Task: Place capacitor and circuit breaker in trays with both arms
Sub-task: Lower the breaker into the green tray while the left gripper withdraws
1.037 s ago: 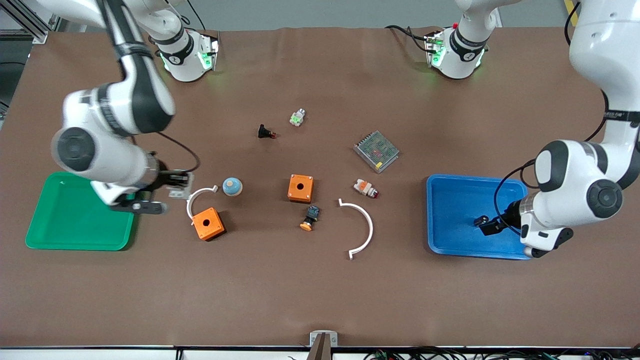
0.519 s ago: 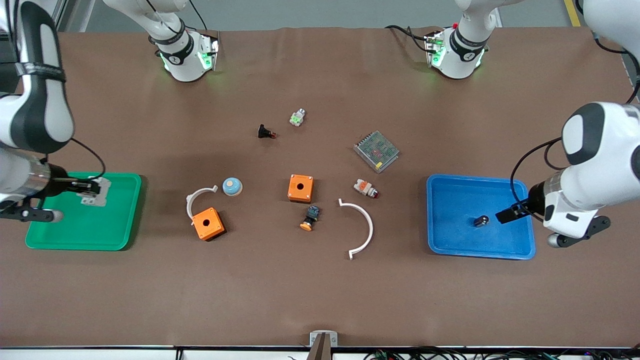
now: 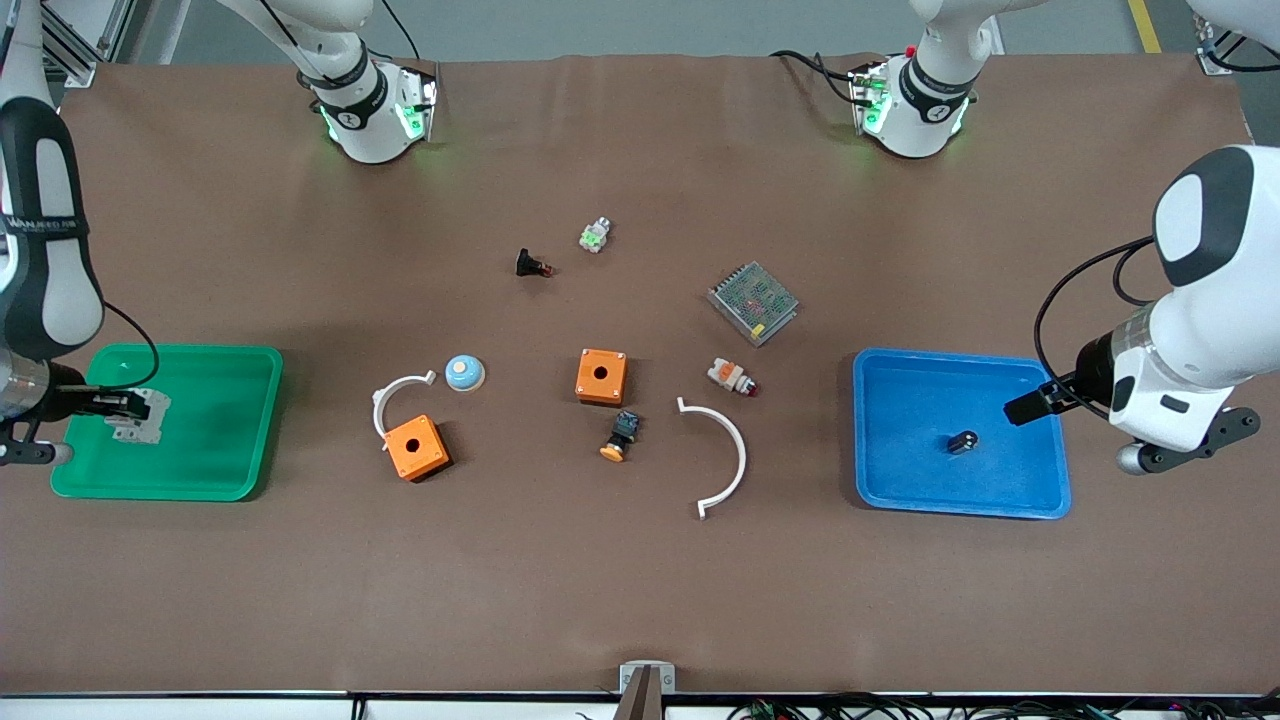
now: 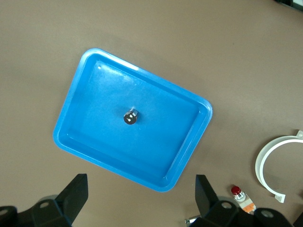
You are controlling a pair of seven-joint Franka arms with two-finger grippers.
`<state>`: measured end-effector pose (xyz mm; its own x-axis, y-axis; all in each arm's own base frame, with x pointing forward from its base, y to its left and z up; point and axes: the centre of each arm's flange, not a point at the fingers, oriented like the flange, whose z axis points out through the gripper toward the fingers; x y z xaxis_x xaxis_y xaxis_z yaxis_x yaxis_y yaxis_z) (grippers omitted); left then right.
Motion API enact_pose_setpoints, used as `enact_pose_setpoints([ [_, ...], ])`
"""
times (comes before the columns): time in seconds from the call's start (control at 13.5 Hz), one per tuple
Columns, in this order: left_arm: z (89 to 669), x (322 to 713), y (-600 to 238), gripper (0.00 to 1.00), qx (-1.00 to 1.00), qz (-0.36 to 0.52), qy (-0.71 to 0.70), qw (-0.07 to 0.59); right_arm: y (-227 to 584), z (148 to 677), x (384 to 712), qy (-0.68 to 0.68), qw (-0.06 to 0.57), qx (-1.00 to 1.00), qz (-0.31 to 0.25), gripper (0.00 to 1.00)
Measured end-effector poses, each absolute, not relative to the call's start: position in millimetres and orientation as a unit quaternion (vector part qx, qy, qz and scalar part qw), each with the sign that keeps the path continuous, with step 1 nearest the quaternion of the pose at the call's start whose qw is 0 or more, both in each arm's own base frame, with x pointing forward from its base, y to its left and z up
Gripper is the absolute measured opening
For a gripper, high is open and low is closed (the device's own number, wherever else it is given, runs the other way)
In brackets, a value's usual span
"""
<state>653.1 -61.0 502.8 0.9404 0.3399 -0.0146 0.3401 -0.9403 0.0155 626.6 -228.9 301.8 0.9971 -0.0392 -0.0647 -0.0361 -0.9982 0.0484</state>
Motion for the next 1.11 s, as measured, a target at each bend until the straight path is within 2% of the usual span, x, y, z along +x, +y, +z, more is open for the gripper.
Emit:
enact_pose_setpoints([
  [0.44,590,613,-61,1.00,0.996,0.027,0.089,-0.012,-260,243,628,-0.018,0.024,0.999,-0.035,0.40],
  [1.11,647,565,-68,1.00,0.998,0.022,0.042,-0.039,-273,227,619,-0.028,0.021,0.998,-0.044,0.40],
])
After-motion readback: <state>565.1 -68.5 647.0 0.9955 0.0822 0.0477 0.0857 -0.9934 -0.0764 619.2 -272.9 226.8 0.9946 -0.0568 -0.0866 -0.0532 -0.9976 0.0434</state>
